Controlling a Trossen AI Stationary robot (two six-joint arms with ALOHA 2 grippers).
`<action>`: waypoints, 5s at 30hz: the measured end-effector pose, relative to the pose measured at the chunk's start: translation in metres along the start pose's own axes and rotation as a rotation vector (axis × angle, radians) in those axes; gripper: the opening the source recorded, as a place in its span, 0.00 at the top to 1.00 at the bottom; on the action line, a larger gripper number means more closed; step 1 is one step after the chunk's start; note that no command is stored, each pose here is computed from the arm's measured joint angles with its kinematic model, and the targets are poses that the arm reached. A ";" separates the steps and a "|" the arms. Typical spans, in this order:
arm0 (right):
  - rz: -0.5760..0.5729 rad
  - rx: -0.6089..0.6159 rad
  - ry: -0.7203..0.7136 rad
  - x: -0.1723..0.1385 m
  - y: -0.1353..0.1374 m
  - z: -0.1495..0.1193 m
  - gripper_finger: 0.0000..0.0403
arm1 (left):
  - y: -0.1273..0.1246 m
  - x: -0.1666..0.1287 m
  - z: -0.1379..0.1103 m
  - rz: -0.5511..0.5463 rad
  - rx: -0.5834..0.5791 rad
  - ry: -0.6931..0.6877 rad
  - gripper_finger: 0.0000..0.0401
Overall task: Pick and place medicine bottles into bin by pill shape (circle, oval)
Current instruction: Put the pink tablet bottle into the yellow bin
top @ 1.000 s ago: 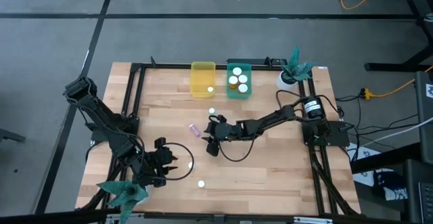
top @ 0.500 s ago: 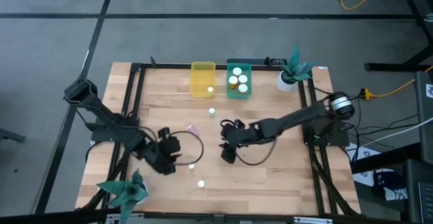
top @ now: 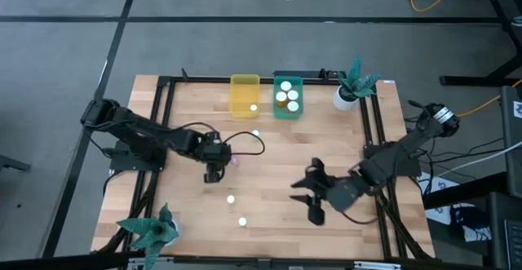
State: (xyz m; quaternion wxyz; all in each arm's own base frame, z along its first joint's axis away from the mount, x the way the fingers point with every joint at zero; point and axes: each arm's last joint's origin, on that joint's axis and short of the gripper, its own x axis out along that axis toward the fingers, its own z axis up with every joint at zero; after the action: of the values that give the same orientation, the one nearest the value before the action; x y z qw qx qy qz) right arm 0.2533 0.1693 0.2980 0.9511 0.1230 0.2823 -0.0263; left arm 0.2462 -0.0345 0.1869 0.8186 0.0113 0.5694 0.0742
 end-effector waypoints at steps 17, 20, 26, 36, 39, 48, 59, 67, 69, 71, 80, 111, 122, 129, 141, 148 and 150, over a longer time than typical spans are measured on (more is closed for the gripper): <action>0.014 -0.084 -0.087 -0.034 0.038 -0.029 0.61 | 0.033 0.047 0.012 -0.086 0.056 0.071 0.63; 0.000 -0.089 -0.096 -0.034 0.037 -0.029 0.61 | 0.030 0.046 0.014 -0.194 0.020 0.063 0.63; -0.013 -0.114 -0.105 -0.034 0.037 -0.028 0.61 | 0.020 0.044 0.017 -0.322 -0.020 0.035 0.63; -0.034 -0.109 -0.122 -0.034 0.036 -0.028 0.61 | 0.013 0.063 0.019 -0.341 -0.003 0.054 0.63; -0.034 -0.109 -0.122 -0.034 0.036 -0.028 0.61 | 0.012 0.067 0.020 -0.341 0.018 0.045 0.63; -0.034 -0.110 -0.122 -0.034 0.036 -0.028 0.61 | 0.015 0.067 0.037 -0.244 0.059 -0.088 0.63; -0.035 -0.109 -0.122 -0.034 0.036 -0.028 0.61 | 0.025 0.056 0.046 -0.223 0.033 -0.123 0.64; -0.042 -0.116 -0.114 -0.034 0.035 -0.029 0.61 | 0.029 0.032 0.034 -0.192 0.052 -0.023 0.64; -0.044 -0.119 -0.111 -0.034 0.035 -0.029 0.61 | 0.031 0.030 0.025 -0.191 0.057 0.025 0.64; -0.046 -0.121 -0.110 -0.034 0.035 -0.029 0.61 | 0.032 0.025 0.016 -0.189 0.055 0.035 0.64; -0.060 -0.135 -0.100 -0.033 0.033 -0.030 0.61 | 0.039 0.012 -0.028 -0.127 -0.075 -0.191 0.64; -0.074 -0.148 -0.088 -0.032 0.031 -0.031 0.61 | 0.031 0.048 -0.037 -0.027 -0.080 -0.253 0.38; -0.074 -0.152 -0.081 -0.032 0.031 -0.032 0.61 | 0.027 0.072 -0.027 -0.016 -0.032 -0.301 0.38; -0.080 -0.159 -0.075 -0.032 0.030 -0.032 0.61 | 0.027 0.073 -0.026 -0.012 -0.034 -0.312 0.38; -0.085 -0.116 -0.069 -0.032 0.029 -0.033 0.61 | 0.027 0.074 -0.028 -0.013 -0.030 -0.283 0.43; -0.085 -0.115 -0.069 -0.032 0.029 -0.033 0.61 | 0.027 0.074 -0.029 -0.018 -0.027 -0.275 0.54; -0.085 -0.115 -0.069 -0.032 0.029 -0.033 0.61 | 0.027 0.074 -0.029 -0.019 -0.030 -0.275 0.57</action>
State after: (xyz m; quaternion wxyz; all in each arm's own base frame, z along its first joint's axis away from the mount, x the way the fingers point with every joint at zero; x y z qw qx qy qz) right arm 0.2119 0.2054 0.2950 0.9638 0.0548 0.2552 -0.0546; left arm 0.2413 -0.0001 0.1103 0.8896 0.0038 0.4510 0.0726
